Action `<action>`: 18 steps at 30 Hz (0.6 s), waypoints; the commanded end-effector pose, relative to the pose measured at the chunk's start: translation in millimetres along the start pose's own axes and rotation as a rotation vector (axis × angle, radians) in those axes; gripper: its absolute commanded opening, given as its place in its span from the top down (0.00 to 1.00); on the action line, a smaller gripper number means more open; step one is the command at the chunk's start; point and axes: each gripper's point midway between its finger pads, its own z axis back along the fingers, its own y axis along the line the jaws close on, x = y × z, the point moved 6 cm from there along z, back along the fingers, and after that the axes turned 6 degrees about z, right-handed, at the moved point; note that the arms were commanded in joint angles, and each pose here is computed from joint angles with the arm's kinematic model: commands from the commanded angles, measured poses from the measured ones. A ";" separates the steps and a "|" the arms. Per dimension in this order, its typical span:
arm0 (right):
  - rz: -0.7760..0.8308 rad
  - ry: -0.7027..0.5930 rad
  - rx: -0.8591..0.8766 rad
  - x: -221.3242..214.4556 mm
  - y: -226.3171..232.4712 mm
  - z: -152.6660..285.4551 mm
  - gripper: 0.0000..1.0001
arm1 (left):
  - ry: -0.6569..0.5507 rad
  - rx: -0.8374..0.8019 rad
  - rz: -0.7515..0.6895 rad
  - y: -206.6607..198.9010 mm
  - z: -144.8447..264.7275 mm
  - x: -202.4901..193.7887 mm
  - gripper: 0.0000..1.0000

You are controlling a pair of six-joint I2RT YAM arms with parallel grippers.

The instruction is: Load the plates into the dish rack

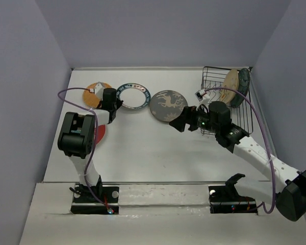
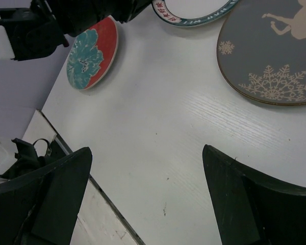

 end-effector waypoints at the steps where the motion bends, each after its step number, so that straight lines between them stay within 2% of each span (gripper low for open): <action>1: 0.037 -0.025 0.083 16.9 10.9 -15.6 0.05 | -0.220 -0.167 0.030 -35.8 47.7 59.1 0.95; 6: -0.006 0.006 0.135 16.3 10.8 -38.1 0.03 | -0.325 -0.255 0.059 -40.2 90.7 82.0 0.95; 13: -0.076 0.006 0.138 36.8 9.4 -74.5 0.00 | -0.378 -0.347 0.107 -40.3 138.6 96.5 0.95; 16: -0.087 0.005 0.156 45.2 11.2 -86.1 0.00 | -0.337 -0.439 0.135 -44.3 163.6 94.3 0.95; 18: -0.085 -0.005 0.168 50.7 12.9 -90.3 0.00 | -0.241 -0.520 0.156 -45.8 176.1 80.1 0.94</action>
